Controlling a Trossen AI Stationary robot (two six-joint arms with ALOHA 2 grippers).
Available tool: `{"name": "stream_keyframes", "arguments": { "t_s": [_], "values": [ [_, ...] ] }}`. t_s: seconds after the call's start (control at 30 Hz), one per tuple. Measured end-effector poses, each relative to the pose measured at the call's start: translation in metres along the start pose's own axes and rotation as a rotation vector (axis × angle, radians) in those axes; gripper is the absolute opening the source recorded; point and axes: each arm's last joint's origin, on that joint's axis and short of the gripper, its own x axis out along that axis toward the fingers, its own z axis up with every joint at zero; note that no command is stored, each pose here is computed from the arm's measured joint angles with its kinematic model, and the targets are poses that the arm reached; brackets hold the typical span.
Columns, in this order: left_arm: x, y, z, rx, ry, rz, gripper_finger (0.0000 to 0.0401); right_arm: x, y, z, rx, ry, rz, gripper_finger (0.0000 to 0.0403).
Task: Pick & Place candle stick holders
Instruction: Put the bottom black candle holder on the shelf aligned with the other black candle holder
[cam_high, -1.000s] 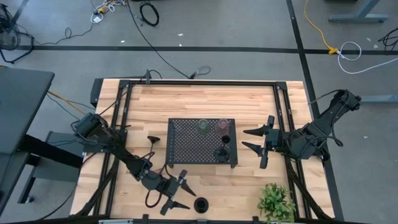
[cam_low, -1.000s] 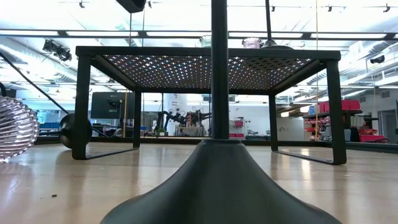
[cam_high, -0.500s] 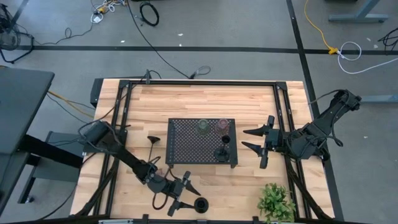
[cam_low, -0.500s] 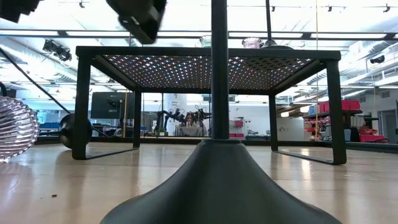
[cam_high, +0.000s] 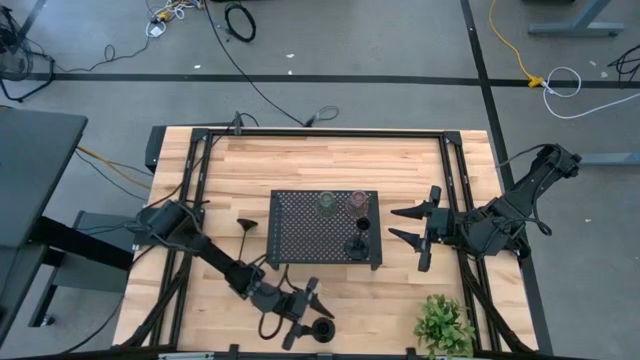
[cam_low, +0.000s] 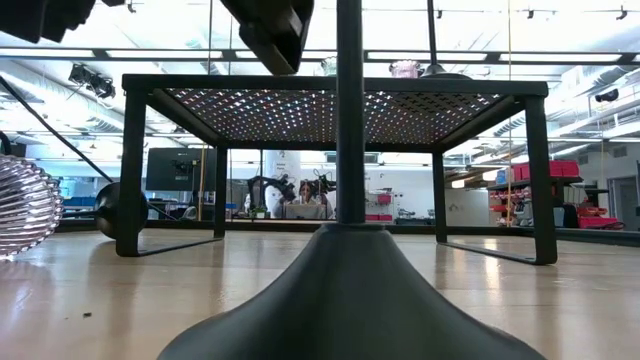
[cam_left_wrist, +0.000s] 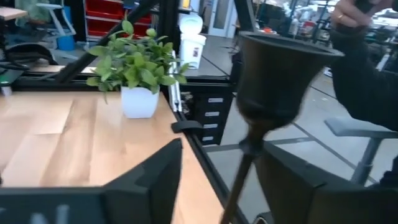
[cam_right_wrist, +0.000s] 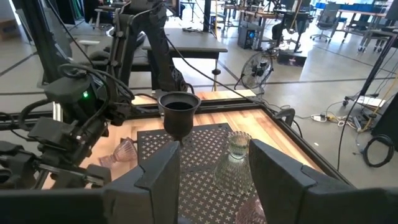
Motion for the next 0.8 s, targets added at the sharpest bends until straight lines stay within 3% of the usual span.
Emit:
{"name": "stream_keyframes", "arguments": {
  "t_s": [0.3, 0.6, 0.8],
  "values": [
    [0.000, -0.001, 0.000, 0.017, 0.003, -0.032, 0.0018, 0.000, 0.000, 0.000, -0.001, 0.003, 0.016, 0.0192],
    [-0.001, -0.002, 0.005, 0.009, -0.003, -0.038, 0.0014, 0.000, 0.001, 0.000, -0.001, 0.004, 0.018, 0.0192],
    [-0.007, -0.005, 0.029, 0.020, -0.032, -0.050, 0.0014, 0.000, 0.001, 0.000, -0.003, 0.006, 0.018, 0.0192]
  ]
}}
